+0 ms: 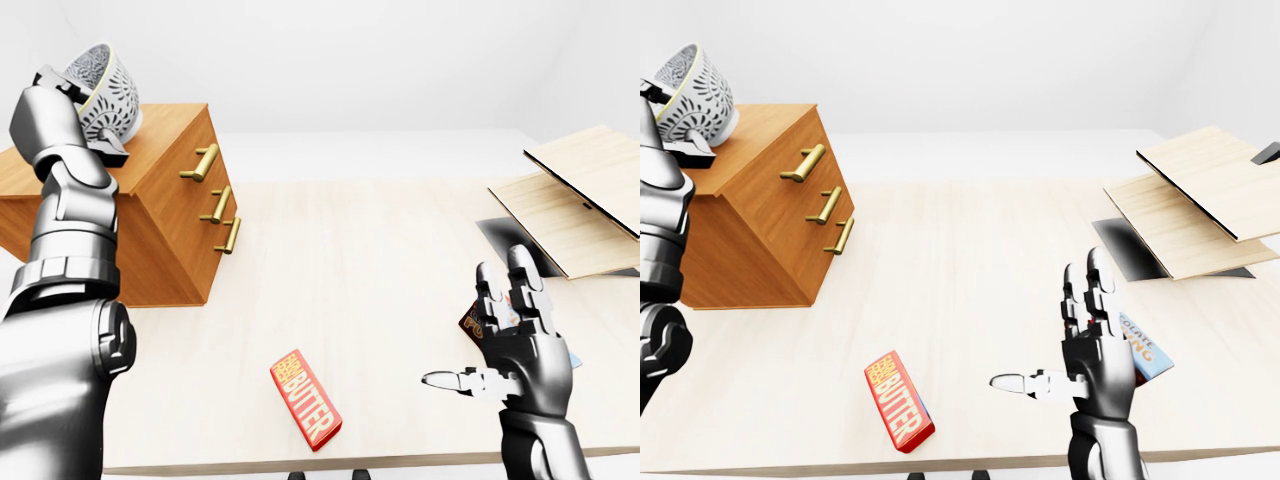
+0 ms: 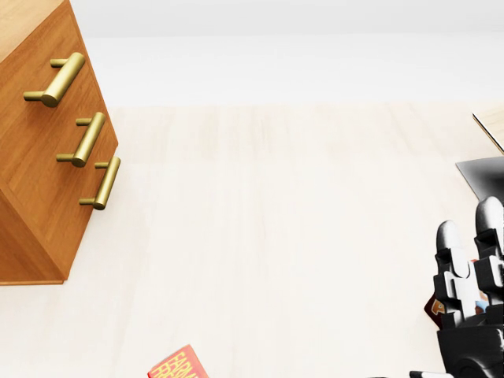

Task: Close the top drawer of the cabinet and put the bowl on top of it.

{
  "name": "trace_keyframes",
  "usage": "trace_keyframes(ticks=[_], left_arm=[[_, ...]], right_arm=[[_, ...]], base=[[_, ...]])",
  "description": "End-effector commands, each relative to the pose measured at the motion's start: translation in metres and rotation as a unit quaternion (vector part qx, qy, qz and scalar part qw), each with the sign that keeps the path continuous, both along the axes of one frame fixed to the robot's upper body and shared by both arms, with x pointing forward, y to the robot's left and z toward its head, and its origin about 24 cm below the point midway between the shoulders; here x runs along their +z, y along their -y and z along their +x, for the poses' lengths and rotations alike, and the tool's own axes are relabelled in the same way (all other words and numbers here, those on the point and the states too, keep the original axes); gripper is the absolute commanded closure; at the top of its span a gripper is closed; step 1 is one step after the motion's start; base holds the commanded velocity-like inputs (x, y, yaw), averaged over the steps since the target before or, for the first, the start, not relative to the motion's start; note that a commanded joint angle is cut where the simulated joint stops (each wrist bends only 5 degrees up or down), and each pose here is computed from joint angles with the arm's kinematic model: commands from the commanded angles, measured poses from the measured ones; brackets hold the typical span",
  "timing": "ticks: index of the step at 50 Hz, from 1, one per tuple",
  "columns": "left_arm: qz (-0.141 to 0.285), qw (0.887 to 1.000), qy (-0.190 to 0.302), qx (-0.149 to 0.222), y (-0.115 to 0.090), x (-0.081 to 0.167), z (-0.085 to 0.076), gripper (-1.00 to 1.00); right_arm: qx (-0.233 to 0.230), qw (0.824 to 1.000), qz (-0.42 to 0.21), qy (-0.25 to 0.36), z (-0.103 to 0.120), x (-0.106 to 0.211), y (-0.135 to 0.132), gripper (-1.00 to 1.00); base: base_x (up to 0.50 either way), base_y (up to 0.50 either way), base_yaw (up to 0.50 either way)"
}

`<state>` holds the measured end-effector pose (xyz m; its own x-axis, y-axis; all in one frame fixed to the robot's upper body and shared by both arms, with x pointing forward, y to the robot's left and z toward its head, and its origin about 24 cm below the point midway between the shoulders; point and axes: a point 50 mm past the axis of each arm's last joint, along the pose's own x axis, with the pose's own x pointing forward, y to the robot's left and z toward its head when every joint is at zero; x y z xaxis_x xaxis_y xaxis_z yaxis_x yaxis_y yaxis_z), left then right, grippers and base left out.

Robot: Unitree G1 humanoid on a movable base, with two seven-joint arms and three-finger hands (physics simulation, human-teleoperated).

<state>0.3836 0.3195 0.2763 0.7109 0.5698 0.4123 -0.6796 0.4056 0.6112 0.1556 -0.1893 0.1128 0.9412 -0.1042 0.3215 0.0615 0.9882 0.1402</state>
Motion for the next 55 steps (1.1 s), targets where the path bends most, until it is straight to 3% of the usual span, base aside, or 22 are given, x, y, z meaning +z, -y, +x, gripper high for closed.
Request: trace_keyframes(ticks=[1,24,25,55], left_arm=[[-0.001,1.0,-0.009,0.017,0.002,-0.009,0.003,1.0],[-0.009,0.999,-0.035,0.023,0.0,-0.026,0.004,1.0],[-0.007,0.999,-0.036,0.022,0.001,-0.026,0.004,-0.98],[0.002,0.999,-0.026,0.02,0.001,-0.017,0.003,-1.0]], right_arm=[[0.002,1.0,-0.001,-0.001,0.0,-0.001,-0.001,-1.0],[0.003,1.0,-0.003,-0.002,0.001,-0.002,-0.002,-1.0],[0.003,1.0,-0.003,-0.003,0.001,-0.002,-0.002,-1.0],[0.003,1.0,-0.002,-0.002,0.0,-0.001,-0.001,-1.0]], base=[[0.0,0.0,0.0],[0.0,0.0,0.0],[0.0,0.0,0.0],[0.0,0.0,0.0]])
